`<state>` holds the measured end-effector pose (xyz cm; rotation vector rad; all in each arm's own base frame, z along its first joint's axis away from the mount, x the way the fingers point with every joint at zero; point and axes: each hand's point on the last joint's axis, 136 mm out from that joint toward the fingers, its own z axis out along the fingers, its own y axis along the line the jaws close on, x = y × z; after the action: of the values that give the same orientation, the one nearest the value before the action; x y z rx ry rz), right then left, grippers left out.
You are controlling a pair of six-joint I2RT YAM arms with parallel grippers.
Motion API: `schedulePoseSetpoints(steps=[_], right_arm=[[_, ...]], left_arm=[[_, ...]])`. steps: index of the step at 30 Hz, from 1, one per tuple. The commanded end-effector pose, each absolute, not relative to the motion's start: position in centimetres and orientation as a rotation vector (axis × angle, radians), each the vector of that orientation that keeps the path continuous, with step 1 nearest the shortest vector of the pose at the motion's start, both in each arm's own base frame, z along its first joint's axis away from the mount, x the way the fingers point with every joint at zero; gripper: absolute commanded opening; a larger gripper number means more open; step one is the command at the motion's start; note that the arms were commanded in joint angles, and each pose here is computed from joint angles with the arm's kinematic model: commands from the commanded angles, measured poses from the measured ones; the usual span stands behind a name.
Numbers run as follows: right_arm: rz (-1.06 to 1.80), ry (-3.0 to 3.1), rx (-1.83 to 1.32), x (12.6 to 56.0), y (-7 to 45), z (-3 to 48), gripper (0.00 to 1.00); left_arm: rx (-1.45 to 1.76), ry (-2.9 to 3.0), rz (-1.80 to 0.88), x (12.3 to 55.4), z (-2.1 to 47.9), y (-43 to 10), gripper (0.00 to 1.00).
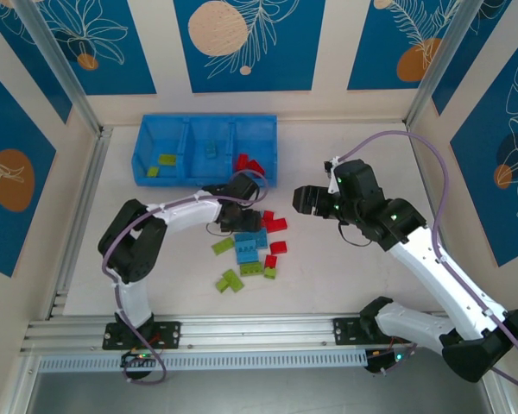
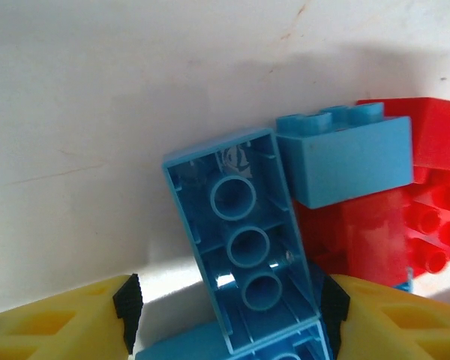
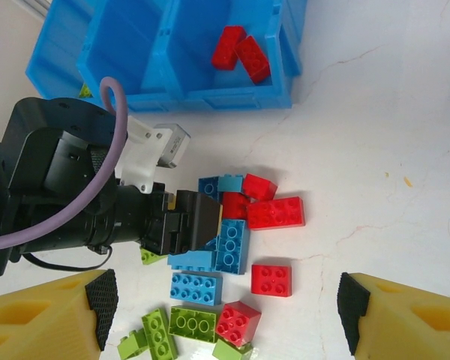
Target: Sort the legos into containers by color
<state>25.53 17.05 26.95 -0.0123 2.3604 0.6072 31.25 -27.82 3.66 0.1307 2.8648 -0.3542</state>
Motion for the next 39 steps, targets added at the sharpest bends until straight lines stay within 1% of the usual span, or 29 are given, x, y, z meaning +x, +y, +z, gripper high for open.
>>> schedulePoseSetpoints(steps=[1,5,9,12,14,16,19,21,24,29,33,37,39], right_arm=[[0.642,2.368,0.001,25.4,17.3,27.2,0.79],[0.649,2.371,0.009,25.3,17.3,27.1,0.79],[0.672,2.378,0.009,25.3,17.7,26.9,0.79],[0.710,2.386,-0.003,25.1,18.3,27.0,0.79],[0.754,2.386,-0.015,24.8,18.9,27.3,0.79],[0.807,2.379,-0.029,24.4,19.6,27.8,0.80],[0.897,2.366,-0.036,24.0,20.6,28.6,0.80],[0.989,2.357,-0.043,23.5,21.7,28.9,0.79],[1.078,2.357,-0.067,23.0,23.2,28.6,0.79],[1.044,2.414,-0.060,22.5,23.8,27.1,0.79],[1.043,2.429,-0.067,21.7,23.9,26.9,0.79],[1.011,2.442,-0.080,20.6,23.6,26.6,0.79],[0.987,2.447,-0.067,20.3,23.1,26.4,0.79]], left_arm=[[0.153,2.863,-0.325,31.7,3.0,-28.3,0.63],[0.149,2.877,-0.200,31.7,1.7,-26.7,0.51],[0.162,2.868,-0.162,31.5,1.7,-26.0,0.37],[0.183,2.837,-0.198,31.4,3.4,-26.0,0.25],[0.197,2.791,-0.232,31.4,5.6,-26.0,0.21],[0.200,2.721,-0.243,31.7,8.7,-25.6,0.21],[0.178,2.583,-0.176,33.3,13.7,-23.8,0.22],[0.142,2.497,-0.100,35.5,16.5,-21.9,0.23],[0.045,2.452,-0.076,39.9,18.3,-19.5,0.23],[-0.053,2.439,-0.046,47.4,18.2,-17.3,0.23],[-0.092,2.457,-0.009,51.7,16.5,-16.6,0.25],[-0.101,2.491,0.009,54.4,15.1,-16.3,0.35],[-0.091,2.493,-0.003,55.1,15.6,-16.7,0.45]])
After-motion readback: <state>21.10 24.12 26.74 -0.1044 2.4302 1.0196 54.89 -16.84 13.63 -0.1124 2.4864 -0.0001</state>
